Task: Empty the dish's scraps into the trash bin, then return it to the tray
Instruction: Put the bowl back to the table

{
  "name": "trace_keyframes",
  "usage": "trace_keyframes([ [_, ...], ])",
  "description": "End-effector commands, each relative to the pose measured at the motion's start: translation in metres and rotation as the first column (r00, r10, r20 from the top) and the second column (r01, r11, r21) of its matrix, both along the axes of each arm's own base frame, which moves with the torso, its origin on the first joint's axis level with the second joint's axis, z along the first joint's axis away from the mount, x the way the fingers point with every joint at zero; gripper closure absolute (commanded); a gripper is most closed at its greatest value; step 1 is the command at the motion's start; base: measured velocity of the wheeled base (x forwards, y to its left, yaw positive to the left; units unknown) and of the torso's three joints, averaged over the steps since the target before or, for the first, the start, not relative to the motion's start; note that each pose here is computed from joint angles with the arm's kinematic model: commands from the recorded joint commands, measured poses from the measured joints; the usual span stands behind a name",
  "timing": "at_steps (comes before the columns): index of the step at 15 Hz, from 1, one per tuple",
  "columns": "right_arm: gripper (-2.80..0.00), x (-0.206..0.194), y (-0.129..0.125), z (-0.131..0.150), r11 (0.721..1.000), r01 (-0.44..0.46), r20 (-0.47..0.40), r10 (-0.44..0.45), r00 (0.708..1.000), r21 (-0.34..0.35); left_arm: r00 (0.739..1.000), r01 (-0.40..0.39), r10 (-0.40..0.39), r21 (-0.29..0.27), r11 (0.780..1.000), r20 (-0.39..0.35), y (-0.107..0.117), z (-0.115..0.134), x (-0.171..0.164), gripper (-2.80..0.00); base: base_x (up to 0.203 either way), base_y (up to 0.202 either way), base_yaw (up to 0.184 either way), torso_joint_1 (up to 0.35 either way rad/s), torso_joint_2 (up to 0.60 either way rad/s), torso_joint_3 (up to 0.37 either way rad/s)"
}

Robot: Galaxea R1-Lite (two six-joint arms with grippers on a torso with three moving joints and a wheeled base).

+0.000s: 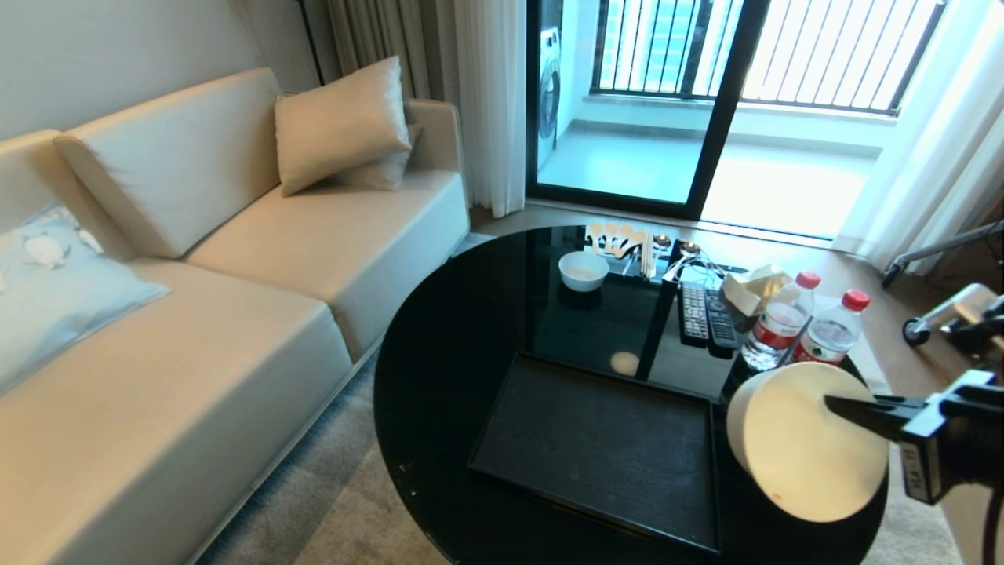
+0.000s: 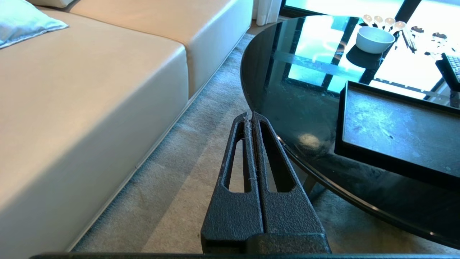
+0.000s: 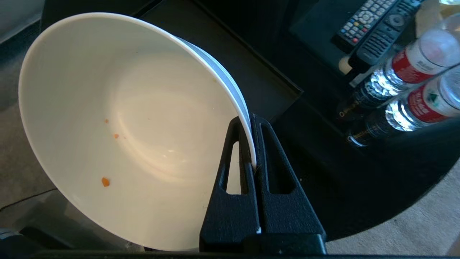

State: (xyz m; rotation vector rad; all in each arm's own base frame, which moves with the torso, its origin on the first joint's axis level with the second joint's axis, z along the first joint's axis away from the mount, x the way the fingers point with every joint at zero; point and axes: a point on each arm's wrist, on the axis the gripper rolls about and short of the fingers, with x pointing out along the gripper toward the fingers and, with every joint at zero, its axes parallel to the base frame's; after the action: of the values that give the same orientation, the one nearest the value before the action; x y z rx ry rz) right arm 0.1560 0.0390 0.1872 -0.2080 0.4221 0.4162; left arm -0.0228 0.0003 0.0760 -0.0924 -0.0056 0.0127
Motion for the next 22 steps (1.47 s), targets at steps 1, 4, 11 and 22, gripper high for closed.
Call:
trace_keyframes([
  [1, 0.00, 0.039, 0.022, -0.028, 0.998, -0.048, -0.135, 0.041, 0.990, -0.047, 1.000, -0.001, 0.001, -0.001, 1.000, 0.001, 0.000, 0.000, 0.000, 0.00, 0.000, 0.000, 0.000, 0.000, 0.00, 0.000],
  [4, 0.00, 0.071, 0.054, -0.050, 0.996, -0.039, -0.179, 0.024, 0.984, -0.080, 1.000, -0.001, 0.001, -0.001, 1.000, 0.001, 0.000, 0.000, 0.000, 0.00, 0.000, 0.000, 0.000, 0.000, 0.00, 0.000],
  [11, 0.00, 0.128, 0.128, -0.090, 0.996, 0.072, -0.279, -0.083, 0.957, -0.048, 1.000, -0.001, 0.001, -0.001, 1.000, 0.001, 0.000, 0.000, 0.000, 0.00, 0.000, 0.000, 0.000, 0.000, 0.00, 0.000],
  [22, 0.00, 0.172, 0.151, -0.115, 0.924, 0.378, -0.589, -0.341, 0.733, -0.064, 1.000, -0.001, 0.001, -0.001, 1.000, 0.001, 0.000, 0.000, 0.000, 0.00, 0.000, 0.000, 0.000, 0.000, 0.00, 0.000],
])
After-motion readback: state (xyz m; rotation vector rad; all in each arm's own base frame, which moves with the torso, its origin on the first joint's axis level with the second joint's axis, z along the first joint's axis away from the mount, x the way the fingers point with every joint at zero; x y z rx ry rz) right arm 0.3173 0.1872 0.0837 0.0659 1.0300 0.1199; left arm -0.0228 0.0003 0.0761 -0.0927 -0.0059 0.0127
